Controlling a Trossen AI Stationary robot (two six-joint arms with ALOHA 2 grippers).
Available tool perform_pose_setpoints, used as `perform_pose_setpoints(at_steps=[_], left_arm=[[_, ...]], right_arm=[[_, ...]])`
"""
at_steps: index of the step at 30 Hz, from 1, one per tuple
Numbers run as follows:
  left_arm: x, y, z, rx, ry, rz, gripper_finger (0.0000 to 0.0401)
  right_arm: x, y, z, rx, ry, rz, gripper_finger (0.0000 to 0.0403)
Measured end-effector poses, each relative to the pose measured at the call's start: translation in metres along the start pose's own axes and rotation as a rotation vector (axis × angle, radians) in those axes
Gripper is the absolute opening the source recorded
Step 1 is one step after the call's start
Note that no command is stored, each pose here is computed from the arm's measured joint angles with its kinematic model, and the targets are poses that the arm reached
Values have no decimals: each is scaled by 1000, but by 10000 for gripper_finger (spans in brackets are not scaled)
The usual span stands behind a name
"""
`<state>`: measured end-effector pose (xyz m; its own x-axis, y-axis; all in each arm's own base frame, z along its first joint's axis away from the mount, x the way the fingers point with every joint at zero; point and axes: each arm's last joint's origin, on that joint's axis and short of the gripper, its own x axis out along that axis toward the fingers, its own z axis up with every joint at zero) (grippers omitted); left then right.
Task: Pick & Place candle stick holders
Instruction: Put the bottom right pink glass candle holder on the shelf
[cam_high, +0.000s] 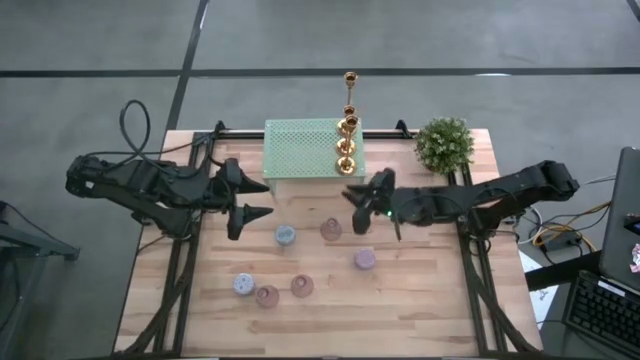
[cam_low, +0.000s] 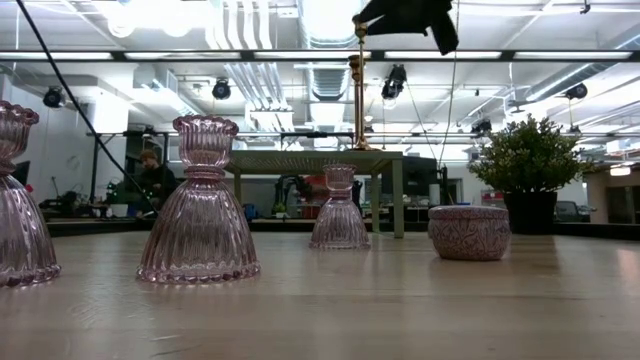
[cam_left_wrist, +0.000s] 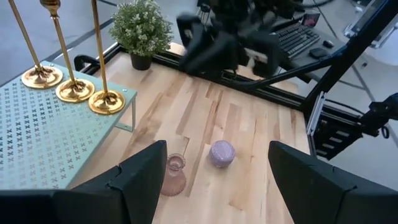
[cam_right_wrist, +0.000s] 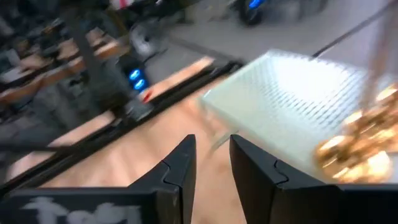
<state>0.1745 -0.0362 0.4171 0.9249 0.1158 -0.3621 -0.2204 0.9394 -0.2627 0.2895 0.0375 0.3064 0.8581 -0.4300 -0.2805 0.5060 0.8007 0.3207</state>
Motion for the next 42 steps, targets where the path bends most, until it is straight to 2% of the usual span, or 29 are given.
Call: perform_pose_setpoints(at_steps=[3,7,11,21,25,29,35,42], left_arm=[[1,0,-1,19,7,4,284],[4,1,-6,73,63,17,284],[13,-3,-11,84,132,-16,284],[68,-16,-37,61,401,-26,284],[93,-23,-51,135,517,-83,284],[112,-28,-64,190,622,-161,284],[127,-28,-92,276,751,-160,284],[129,-36,-131,260,750,-204,284]], right_arm=[[3,7,-12,43,62,46,82],[5,12,-23,117,106,40,74],[7,14,-28,161,118,37,65],[-3,23,-31,247,131,78,46],[-12,32,-38,283,156,112,43],[-16,41,-49,292,191,130,43],[-16,48,-62,275,221,133,43],[-19,54,-72,191,242,155,43]])
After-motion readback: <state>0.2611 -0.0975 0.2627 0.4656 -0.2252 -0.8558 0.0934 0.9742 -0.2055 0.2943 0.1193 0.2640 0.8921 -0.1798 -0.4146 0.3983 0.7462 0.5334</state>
